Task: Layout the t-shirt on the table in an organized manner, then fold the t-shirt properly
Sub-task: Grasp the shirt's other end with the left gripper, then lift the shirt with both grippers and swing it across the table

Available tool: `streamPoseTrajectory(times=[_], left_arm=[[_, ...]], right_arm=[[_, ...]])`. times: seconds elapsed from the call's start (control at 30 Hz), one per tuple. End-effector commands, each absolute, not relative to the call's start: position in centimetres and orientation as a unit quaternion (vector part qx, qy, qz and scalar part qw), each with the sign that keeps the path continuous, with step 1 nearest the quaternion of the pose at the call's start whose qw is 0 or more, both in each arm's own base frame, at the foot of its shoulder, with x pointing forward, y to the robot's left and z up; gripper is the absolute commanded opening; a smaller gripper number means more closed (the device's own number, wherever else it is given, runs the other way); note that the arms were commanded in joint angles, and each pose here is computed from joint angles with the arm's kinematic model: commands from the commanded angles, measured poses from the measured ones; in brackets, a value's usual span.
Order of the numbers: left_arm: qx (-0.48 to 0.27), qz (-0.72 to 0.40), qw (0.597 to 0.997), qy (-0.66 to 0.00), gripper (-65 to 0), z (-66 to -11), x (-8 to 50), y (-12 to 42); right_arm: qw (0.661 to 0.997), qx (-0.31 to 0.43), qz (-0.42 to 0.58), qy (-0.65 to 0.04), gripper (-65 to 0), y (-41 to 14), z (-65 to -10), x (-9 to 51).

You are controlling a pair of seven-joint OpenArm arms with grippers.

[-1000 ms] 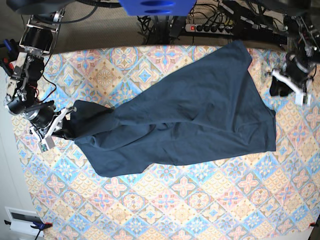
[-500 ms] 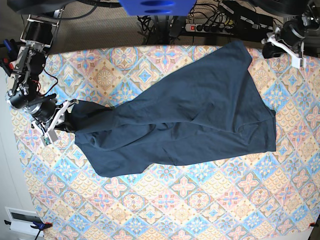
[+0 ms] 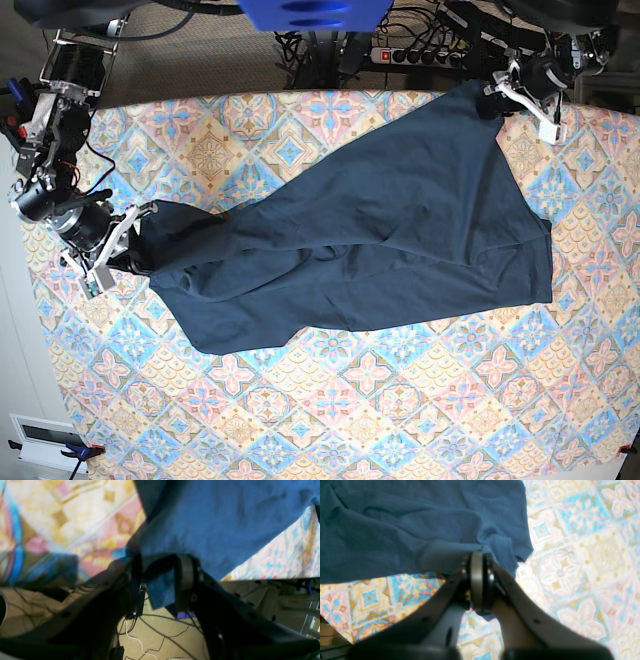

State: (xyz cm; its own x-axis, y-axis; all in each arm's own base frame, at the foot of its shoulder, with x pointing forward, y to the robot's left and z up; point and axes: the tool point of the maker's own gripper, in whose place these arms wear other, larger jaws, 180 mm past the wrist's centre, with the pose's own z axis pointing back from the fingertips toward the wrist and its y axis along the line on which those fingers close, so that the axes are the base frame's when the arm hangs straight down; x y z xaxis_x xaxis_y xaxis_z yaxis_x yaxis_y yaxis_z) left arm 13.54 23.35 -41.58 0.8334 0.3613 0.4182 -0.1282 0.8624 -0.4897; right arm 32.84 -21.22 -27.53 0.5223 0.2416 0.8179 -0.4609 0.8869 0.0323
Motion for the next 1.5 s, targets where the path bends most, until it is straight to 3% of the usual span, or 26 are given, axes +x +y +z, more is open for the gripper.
streamPoseTrajectory(times=[0.0,0.23,0.43,0.53,0.67,1.03,1.13,1.2,1.47], left_arm=[[-0.231,0.137,0.926,-0.266,-43.1,-41.4,13.7,23.3],[-0.247,0.177,0.919,-0.251,-43.1,-43.6,14.1,23.4],[-0.286,0.138,0.923,-0.219,-43.6,-44.7,14.2,19.4],[-0.295,0.124,0.921,-0.224,-48.5,-44.2,14.6,18.6],[-0.286,0.088,0.914,-0.274,-65.0,-41.1,16.8,18.6],[-0.19,0.102,0.856,-0.47,-64.3,-28.8,27.5,28.2],[-0.185,0.097,0.828,-0.52,-64.3,-25.0,30.9,29.0],[-0.167,0.092,0.818,-0.543,-64.3,-23.0,32.8,29.5],[-0.155,0.081,0.801,-0.572,-64.3,-18.0,41.3,30.0]], right_arm=[[0.849,0.118,0.209,-0.471,-65.0,-21.4,-25.6,33.6],[0.848,0.118,0.21,-0.473,-65.0,-21.4,-25.5,33.6],[0.848,0.118,0.21,-0.473,-65.0,-21.4,-25.5,33.6],[0.848,0.117,0.209,-0.474,-65.0,-21.5,-25.4,33.6],[0.848,0.116,0.208,-0.474,-65.0,-21.6,-25.4,33.6],[0.842,0.115,0.208,-0.483,-65.0,-21.6,-24.8,34.0],[0.812,0.113,0.223,-0.528,-65.0,-21.3,-21.8,35.9],[0.791,0.11,0.241,-0.552,-65.0,-20.9,-19.9,37.0],[0.779,0.133,0.187,-0.583,-65.0,-23.8,-16.0,43.9]])
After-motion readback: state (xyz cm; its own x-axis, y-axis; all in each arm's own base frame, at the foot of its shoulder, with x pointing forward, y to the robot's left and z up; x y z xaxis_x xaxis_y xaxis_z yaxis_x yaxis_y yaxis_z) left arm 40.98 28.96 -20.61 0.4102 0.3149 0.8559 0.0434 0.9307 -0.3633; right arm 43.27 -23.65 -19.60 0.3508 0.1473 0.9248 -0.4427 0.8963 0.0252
